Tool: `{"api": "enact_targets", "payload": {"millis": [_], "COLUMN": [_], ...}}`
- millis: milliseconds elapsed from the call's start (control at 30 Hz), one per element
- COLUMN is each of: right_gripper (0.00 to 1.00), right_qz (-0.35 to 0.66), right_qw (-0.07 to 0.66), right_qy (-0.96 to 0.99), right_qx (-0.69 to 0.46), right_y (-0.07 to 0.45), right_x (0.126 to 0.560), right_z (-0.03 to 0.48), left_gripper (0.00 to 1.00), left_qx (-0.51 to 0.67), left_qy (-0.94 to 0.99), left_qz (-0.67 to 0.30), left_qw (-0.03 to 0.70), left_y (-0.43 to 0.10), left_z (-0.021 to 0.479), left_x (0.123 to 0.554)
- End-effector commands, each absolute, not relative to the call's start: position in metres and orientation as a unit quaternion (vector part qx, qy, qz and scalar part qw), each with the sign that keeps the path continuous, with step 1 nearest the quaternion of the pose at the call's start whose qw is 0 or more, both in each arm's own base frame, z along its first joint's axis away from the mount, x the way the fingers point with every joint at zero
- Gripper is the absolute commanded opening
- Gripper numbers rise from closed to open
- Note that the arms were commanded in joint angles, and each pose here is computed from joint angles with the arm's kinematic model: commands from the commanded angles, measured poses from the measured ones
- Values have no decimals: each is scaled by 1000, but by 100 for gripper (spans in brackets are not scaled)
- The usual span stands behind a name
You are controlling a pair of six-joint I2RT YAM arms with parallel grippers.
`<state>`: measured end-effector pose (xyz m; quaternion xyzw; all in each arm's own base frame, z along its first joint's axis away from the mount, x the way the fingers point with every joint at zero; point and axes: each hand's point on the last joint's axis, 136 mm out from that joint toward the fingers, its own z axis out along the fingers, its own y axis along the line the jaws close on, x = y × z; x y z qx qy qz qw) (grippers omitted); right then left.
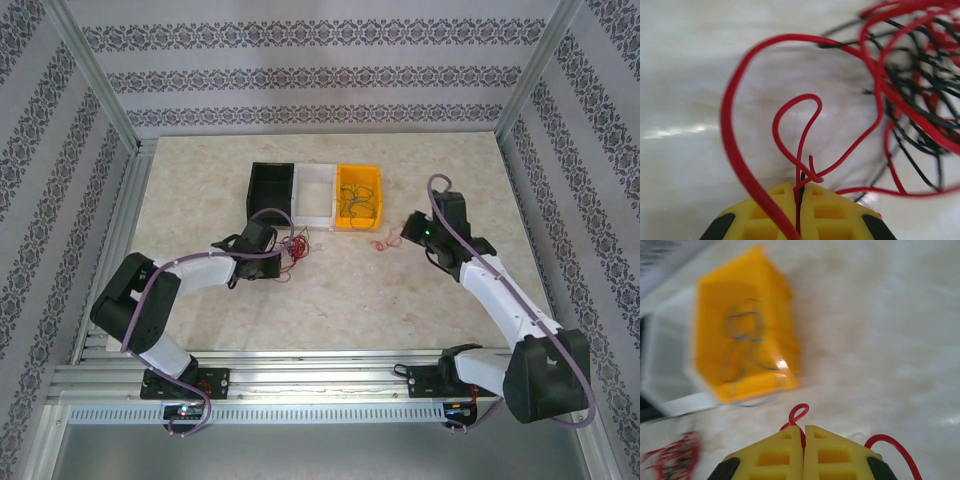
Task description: Untangle the cables
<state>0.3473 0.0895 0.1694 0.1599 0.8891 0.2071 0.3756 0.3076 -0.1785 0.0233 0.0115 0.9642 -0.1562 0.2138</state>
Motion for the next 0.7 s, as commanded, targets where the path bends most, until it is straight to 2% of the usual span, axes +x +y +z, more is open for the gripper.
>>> {"api": "enact_targets", "payload": {"millis": [0,167,433,667], "right_gripper": [0,0,0,0], "right_qz": [228,230,202,161], "right_qw": [414,399,360,326], "right_qy": [877,888,909,923], "right_qx": [93,13,-59,-123], "right_y": [128,189,251,287], "right_x": [372,411,475,500], "right_z": [212,221,195,154], "left_gripper": [0,0,0,0], "left_qx": [68,65,-22,-43], "left_qy": [922,899,917,917], "left_qz": [-284,-334,-237,-227], "left_qw": [256,277,321,325], "left_y": [-219,-228,-179,-164], "left_z": [56,68,59,59], "left_x": [309,306,317,316]}}
